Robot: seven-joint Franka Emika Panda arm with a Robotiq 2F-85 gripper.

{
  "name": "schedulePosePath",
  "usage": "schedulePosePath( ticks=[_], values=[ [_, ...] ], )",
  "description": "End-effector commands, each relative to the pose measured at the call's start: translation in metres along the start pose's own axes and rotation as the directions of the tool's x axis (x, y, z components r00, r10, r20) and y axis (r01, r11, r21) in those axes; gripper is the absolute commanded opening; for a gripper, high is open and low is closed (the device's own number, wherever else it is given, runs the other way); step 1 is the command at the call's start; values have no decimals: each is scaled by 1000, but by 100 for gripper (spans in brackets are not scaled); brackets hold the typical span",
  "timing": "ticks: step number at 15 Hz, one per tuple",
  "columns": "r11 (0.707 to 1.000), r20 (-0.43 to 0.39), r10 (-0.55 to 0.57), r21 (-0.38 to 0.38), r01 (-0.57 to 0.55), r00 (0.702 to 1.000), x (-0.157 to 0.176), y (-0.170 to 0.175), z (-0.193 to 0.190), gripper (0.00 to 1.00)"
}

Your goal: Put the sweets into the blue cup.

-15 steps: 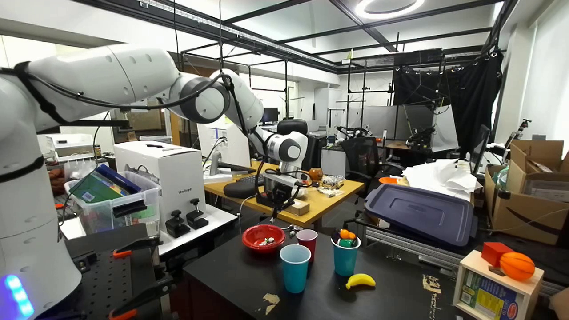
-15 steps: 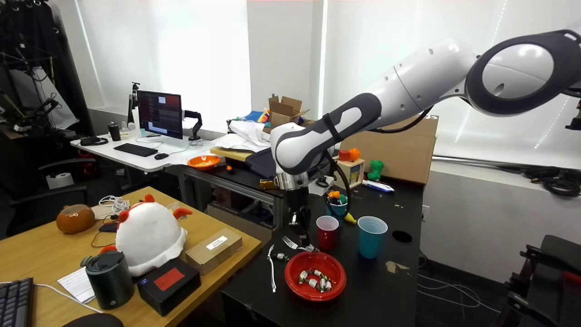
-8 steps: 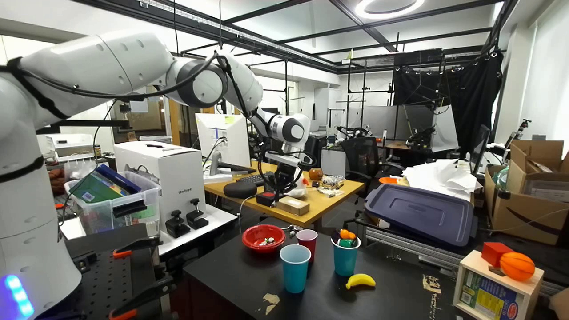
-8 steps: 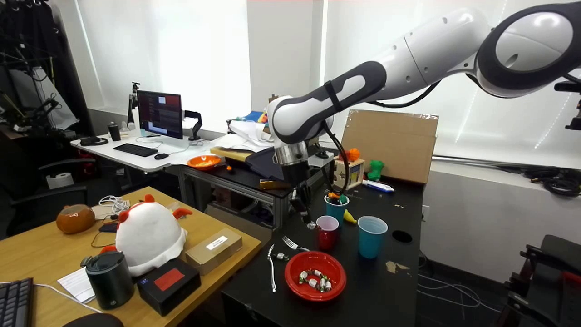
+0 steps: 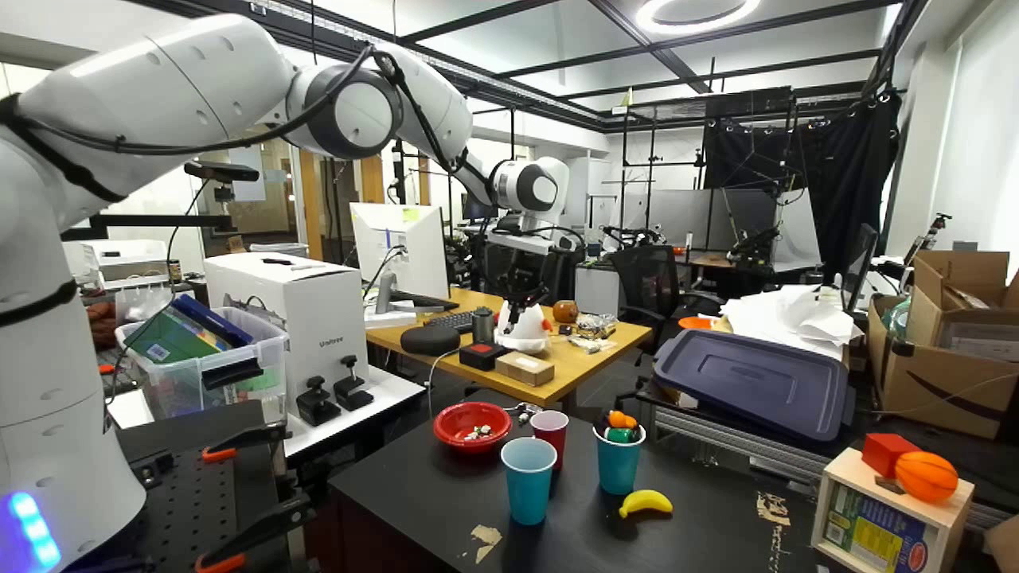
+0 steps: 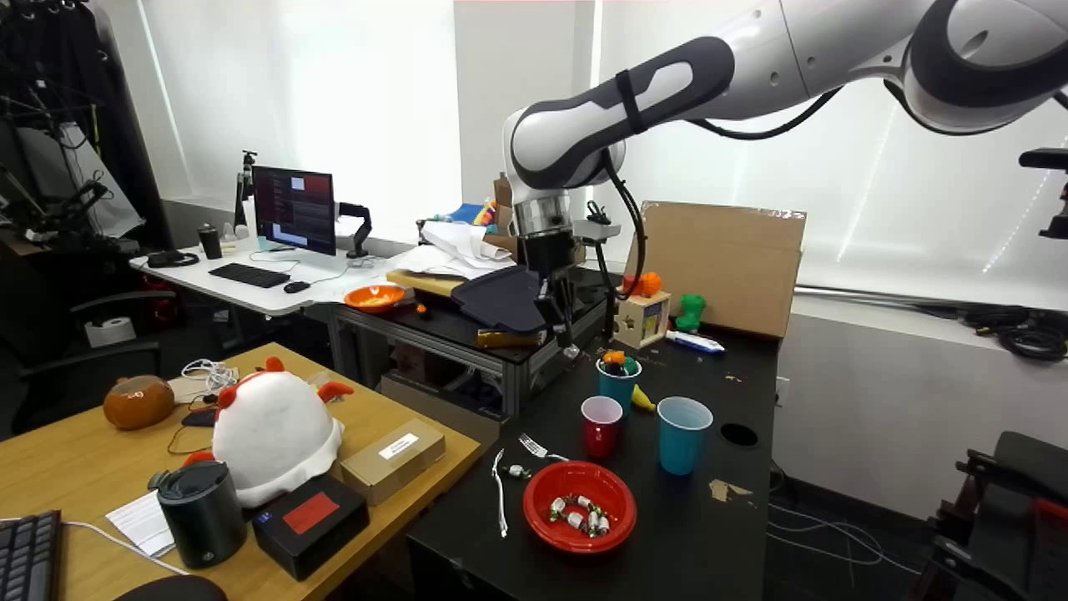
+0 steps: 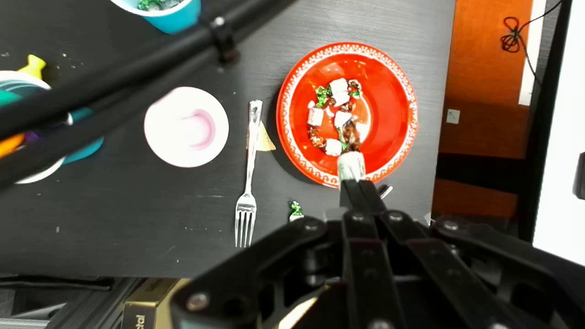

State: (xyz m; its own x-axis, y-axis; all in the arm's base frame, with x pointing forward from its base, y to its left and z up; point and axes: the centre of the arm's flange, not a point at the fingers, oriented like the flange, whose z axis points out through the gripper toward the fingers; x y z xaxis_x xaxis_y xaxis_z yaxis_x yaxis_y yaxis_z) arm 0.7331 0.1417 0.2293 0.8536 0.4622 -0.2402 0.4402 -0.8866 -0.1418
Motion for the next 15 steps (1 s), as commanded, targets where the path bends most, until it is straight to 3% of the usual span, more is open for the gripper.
schedulePosePath(
  ticks=[1, 15],
  values=[
    [1000, 22, 13, 5, -13, 1000, -31, 2, -30, 0],
    [992, 49, 124, 10, -125, 991, -94, 22, -52, 0]
  ],
)
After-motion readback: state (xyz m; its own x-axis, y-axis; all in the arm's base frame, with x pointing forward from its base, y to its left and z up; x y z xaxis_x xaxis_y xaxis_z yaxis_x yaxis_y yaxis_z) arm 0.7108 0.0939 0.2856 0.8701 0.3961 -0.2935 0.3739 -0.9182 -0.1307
